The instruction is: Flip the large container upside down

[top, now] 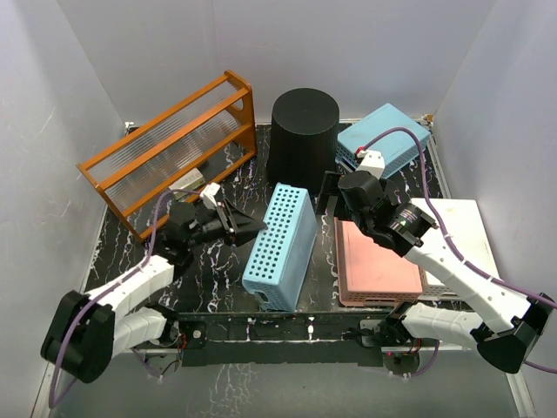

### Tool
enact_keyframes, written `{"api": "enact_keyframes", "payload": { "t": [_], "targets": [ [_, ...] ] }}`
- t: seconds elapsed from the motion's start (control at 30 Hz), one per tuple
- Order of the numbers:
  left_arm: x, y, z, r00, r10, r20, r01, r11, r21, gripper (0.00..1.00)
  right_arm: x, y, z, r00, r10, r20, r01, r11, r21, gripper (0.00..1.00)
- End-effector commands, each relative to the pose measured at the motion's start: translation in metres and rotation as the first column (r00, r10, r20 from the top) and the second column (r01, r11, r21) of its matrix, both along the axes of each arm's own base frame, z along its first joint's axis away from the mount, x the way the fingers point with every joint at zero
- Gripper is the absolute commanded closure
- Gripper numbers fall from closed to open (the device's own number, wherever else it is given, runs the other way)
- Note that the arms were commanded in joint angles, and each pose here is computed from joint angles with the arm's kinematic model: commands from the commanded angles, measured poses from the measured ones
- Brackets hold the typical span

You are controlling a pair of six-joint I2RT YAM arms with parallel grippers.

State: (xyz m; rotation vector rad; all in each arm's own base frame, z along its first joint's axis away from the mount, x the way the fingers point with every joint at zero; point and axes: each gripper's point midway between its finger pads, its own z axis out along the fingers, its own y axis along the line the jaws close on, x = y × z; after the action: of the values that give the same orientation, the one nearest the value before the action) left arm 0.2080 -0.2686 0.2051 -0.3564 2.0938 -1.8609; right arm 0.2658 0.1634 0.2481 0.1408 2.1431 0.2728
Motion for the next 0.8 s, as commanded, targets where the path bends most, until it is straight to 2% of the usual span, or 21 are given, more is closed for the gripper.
{"api": "enact_keyframes", "payload": {
  "t": [0.0,0.03,0.1,0.23,0.37,0.4,0.6,0.77],
  "targets": [
    [0.001,0.036,-0.033,1.0,-0.012,0.016,0.007,0.955,0.296,0.43,0.001,-0.003,0.014,0.999,-0.023,0.048,0.021,0.999,0.039,0.02],
    [0.001,0.044,-0.039,1.0,-0.007,0.002,0.006,0.93,0.368,0.32,0.001,-0.004,0.013,0.999,-0.021,0.046,0.02,0.999,0.037,0.02],
    [0.001,0.059,-0.052,0.999,0.007,-0.034,0.01,0.871,0.49,0.19,0.0,-0.003,0.01,0.999,-0.016,0.042,0.014,0.999,0.039,0.02],
    [0.013,0.076,-0.057,0.999,0.046,-0.02,-0.024,0.783,0.621,0.14,0.001,0.002,0.001,1.0,-0.005,0.022,0.004,0.999,0.042,0.02],
    [0.026,0.105,-0.057,0.992,0.127,0.026,-0.103,0.645,0.757,0.11,-0.002,0.007,-0.007,1.0,0.019,-0.005,-0.019,0.999,0.045,0.02],
    [0.029,0.108,-0.053,0.991,0.125,0.048,-0.117,0.632,0.766,0.11,-0.005,0.011,-0.012,0.999,0.04,-0.023,-0.039,0.998,0.054,0.02],
    [0.039,0.1,-0.021,0.986,0.084,0.147,-0.165,0.668,0.726,0.11,-0.025,0.022,-0.031,0.986,0.131,-0.103,-0.12,0.988,0.1,0.02],
    [0.038,0.091,-0.015,0.989,0.041,0.142,-0.131,0.695,0.707,0.1,-0.032,0.035,-0.025,0.972,0.216,-0.089,-0.202,0.968,0.15,0.02]
  ]
}}
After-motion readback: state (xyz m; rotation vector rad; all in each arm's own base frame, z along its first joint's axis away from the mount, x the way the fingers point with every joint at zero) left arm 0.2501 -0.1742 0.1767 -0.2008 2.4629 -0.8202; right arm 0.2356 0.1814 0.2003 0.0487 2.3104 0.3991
